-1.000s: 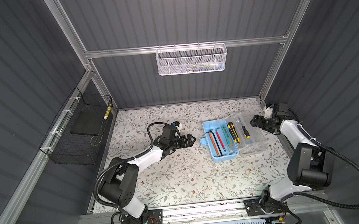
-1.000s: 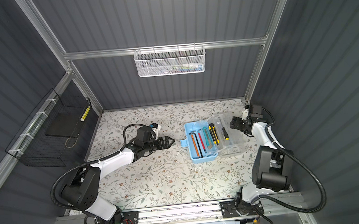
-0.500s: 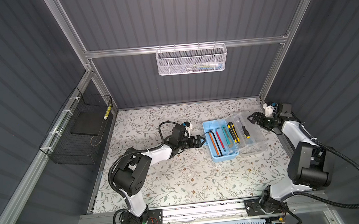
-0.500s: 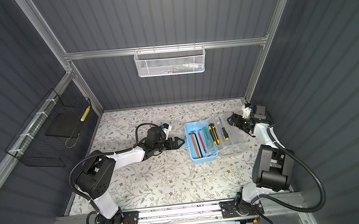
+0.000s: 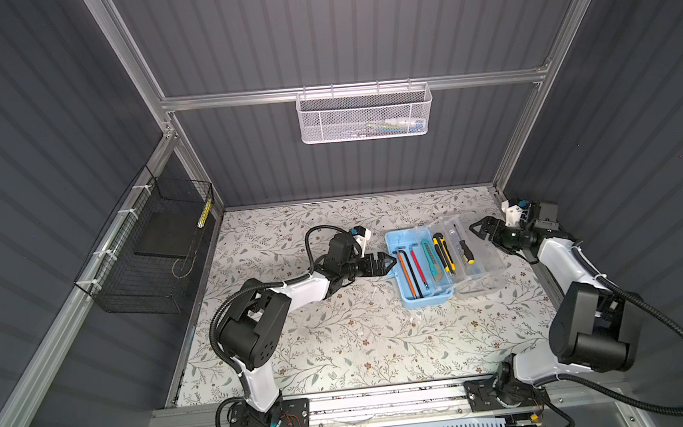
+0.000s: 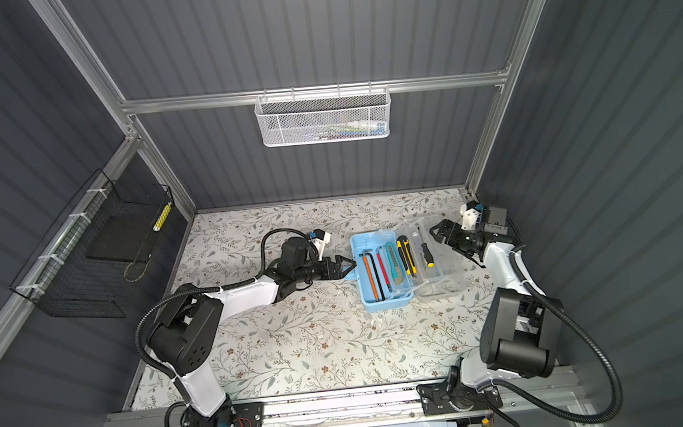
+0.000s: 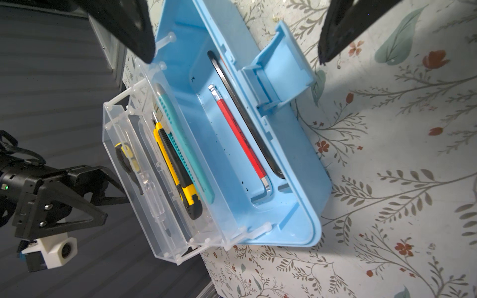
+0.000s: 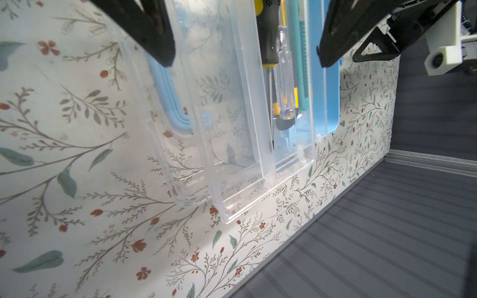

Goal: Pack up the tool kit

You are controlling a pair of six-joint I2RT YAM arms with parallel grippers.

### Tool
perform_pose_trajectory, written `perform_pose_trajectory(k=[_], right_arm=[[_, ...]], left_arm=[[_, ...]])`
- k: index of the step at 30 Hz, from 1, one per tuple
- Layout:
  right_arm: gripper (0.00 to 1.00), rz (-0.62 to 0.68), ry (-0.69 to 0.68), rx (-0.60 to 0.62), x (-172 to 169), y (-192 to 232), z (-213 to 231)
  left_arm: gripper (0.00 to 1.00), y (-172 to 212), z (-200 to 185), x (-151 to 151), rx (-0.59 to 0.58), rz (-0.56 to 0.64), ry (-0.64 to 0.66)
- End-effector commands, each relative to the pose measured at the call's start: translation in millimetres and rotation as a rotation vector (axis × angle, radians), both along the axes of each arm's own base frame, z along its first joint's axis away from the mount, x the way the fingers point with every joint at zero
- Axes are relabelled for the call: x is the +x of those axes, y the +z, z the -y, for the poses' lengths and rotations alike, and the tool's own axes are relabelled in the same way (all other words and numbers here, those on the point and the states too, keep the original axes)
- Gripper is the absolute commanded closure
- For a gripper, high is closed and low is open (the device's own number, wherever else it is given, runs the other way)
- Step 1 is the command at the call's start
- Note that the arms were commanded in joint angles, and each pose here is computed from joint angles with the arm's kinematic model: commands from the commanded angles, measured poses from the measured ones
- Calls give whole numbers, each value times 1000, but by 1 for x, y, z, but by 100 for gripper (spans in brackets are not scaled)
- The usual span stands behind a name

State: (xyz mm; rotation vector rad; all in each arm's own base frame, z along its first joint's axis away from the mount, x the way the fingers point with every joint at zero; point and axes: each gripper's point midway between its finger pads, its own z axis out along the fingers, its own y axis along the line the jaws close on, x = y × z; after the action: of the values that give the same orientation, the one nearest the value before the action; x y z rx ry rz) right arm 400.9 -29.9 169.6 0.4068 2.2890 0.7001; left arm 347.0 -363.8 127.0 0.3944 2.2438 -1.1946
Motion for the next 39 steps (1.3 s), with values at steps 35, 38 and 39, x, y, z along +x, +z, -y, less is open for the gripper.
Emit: perform_pose_trajectory(k=[35,38,39], right_arm=[[7,-37,52,84,-23,-10,-25],[7,-35,82,103,-25,-7,-34],[7,-30,94,110,-26,-5,-37]], left_arm=[[0,-23,18,-12,19,-8,-70],[0,-22,20,-12,9,-8,-73],[0,-20,21,-12,7,-4,-75]])
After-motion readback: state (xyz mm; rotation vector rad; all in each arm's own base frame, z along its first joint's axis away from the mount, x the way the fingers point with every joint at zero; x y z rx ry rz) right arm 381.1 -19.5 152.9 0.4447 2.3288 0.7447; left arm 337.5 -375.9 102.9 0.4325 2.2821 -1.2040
